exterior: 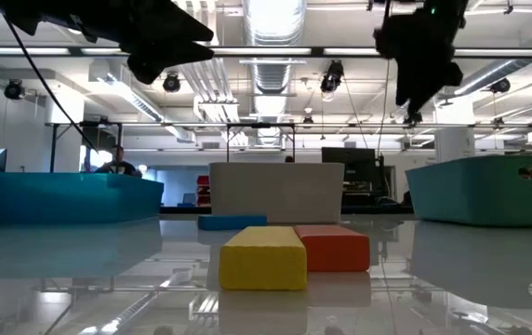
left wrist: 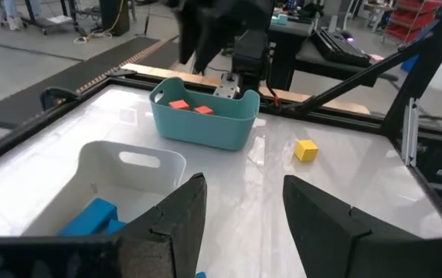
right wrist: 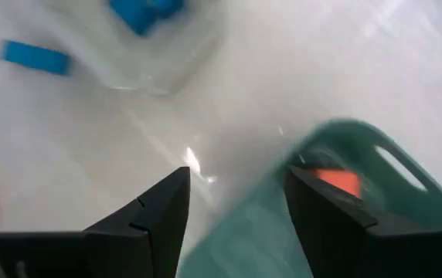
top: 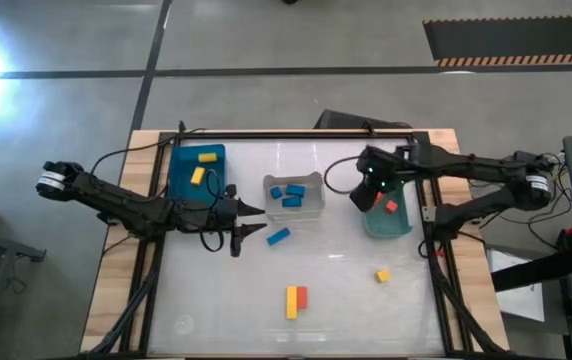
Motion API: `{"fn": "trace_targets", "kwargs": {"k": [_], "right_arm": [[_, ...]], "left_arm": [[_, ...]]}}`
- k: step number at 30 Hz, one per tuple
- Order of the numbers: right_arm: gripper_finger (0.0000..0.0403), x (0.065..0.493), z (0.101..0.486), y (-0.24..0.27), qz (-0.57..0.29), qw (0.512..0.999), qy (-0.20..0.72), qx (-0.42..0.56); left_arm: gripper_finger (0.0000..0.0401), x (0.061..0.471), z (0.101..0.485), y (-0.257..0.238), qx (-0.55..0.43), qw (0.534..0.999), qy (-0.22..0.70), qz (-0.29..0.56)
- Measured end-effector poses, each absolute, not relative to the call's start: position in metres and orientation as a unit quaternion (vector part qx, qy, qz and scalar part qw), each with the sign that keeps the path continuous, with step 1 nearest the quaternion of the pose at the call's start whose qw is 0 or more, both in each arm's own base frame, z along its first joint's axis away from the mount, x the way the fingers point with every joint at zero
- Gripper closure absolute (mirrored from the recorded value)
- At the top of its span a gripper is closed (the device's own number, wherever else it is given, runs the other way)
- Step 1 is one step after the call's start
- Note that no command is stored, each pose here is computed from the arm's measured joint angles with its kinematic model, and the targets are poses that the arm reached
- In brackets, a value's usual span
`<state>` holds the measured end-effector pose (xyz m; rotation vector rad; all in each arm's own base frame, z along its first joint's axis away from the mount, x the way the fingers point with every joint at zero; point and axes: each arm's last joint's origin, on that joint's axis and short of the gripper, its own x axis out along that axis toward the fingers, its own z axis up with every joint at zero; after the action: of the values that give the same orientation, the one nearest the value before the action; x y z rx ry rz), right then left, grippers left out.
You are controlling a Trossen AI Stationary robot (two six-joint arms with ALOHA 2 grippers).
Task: Sort & place blocks by color
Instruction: Put the yellow block into the blue bin
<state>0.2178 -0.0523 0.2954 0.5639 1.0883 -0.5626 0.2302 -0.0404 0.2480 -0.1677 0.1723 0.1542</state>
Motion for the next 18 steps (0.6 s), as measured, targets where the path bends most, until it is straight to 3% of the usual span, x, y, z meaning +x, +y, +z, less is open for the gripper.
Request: {"fn": "trace_targets", "kwargs": {"k": [12,18], "right_arm": [[0.0213,0.241,0.286,0.018,-0.166,0.897,0.375,0.166],[0.0213,0.250,0.269,0.051,-0.077,0.913,0.353,0.191]], "left_arm": [[0.0244,0.244,0.222,-0.044,-0.124,0.979,0.136,0.089],[0.0244,0.252,0.205,-0.046,-0.143,0.971,0.164,0.099]]}}
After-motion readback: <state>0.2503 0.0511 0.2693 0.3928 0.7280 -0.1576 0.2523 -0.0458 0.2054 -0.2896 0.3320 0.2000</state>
